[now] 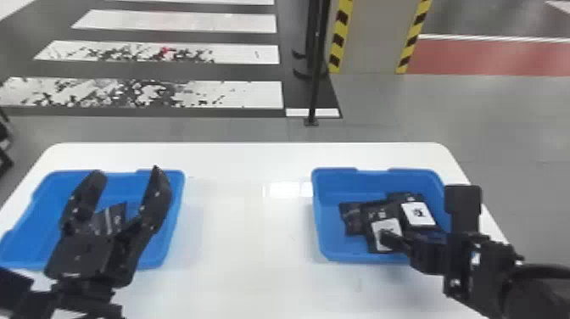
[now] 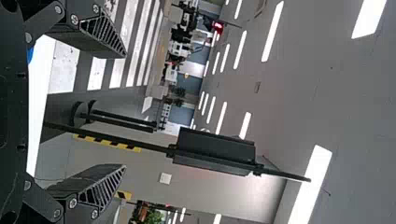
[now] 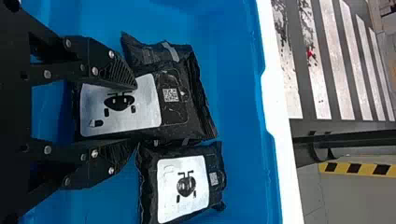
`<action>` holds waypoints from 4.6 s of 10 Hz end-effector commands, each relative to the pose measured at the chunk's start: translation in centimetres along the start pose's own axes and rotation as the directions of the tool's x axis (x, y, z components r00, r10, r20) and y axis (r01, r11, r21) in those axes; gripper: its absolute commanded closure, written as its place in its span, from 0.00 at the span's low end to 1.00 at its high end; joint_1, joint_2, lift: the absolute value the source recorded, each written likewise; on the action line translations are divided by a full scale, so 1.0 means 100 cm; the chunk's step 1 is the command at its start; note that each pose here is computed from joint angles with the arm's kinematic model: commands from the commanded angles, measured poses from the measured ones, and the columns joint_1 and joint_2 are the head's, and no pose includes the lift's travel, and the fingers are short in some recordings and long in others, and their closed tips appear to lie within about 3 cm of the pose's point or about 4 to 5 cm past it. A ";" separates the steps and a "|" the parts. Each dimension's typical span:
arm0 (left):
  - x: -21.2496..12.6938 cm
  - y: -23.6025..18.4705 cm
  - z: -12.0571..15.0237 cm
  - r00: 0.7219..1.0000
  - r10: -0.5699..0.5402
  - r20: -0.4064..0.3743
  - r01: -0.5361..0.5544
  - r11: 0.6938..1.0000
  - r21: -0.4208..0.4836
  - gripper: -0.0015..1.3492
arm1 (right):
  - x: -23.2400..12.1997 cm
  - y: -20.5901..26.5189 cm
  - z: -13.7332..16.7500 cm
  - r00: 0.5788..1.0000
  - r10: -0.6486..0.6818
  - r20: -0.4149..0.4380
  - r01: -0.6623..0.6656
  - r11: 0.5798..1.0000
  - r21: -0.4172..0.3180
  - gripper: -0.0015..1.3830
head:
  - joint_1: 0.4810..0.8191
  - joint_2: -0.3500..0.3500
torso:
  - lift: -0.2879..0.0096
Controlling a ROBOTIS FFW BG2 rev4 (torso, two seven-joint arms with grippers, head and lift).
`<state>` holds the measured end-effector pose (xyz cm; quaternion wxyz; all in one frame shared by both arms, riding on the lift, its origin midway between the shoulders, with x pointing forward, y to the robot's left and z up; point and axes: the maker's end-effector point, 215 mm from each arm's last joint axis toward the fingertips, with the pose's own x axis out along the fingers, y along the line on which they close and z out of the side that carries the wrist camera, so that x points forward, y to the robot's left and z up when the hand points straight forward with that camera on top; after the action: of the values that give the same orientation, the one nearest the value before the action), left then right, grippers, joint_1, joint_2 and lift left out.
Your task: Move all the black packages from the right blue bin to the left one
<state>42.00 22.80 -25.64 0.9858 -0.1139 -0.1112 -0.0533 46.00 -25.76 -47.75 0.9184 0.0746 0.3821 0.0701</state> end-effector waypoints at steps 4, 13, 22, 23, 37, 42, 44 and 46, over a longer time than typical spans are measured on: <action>0.001 -0.004 0.004 1.000 -0.005 0.017 0.006 1.000 -0.025 0.16 | -0.020 0.065 0.049 0.968 0.183 0.173 -0.190 0.982 0.025 0.84 | 0.63 0.51 | 0.52; 0.002 -0.009 -0.004 1.000 -0.015 0.000 0.015 0.999 -0.050 0.16 | 0.010 0.039 0.027 0.989 0.130 0.066 -0.129 0.991 -0.016 0.10 | 0.63 0.50 | 0.52; 0.001 -0.008 -0.007 1.000 -0.013 -0.004 0.012 0.998 -0.059 0.16 | 0.032 0.068 0.010 0.974 0.224 0.037 -0.225 0.973 0.057 0.86 | 0.63 0.55 | 0.52; 0.001 -0.008 -0.007 1.000 -0.013 -0.001 0.013 0.998 -0.059 0.16 | 0.033 0.070 0.011 0.970 0.237 0.060 -0.241 0.968 0.073 0.86 | 0.63 0.55 | 0.52; 0.023 -0.092 -0.024 0.971 -0.234 -0.049 0.190 0.881 -0.433 0.16 | -0.083 0.277 0.082 0.425 0.868 0.258 -0.905 0.416 0.092 0.86 | 0.63 0.70 | 0.52; 0.021 -0.106 -0.047 0.946 -0.298 -0.129 0.215 0.872 -0.439 0.20 | -0.098 0.323 0.059 0.344 0.920 0.190 -0.938 0.326 0.118 0.86 | 0.63 0.76 | 0.52; 0.016 -0.105 -0.054 0.941 -0.306 -0.146 0.197 0.845 -0.498 0.62 | -0.099 0.327 0.055 0.332 0.924 0.189 -0.941 0.309 0.138 0.86 | 0.63 0.78 | 0.52; 0.010 -0.114 -0.067 0.916 -0.343 -0.210 0.198 0.839 -0.506 0.91 | -0.097 0.324 0.063 0.334 0.918 0.214 -0.941 0.312 0.130 0.86 | 0.63 0.79 | 0.52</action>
<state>43.09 10.66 -28.98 0.9169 -0.3266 0.0227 -0.2282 41.16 3.72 -30.62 0.7112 0.3884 0.2318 0.5382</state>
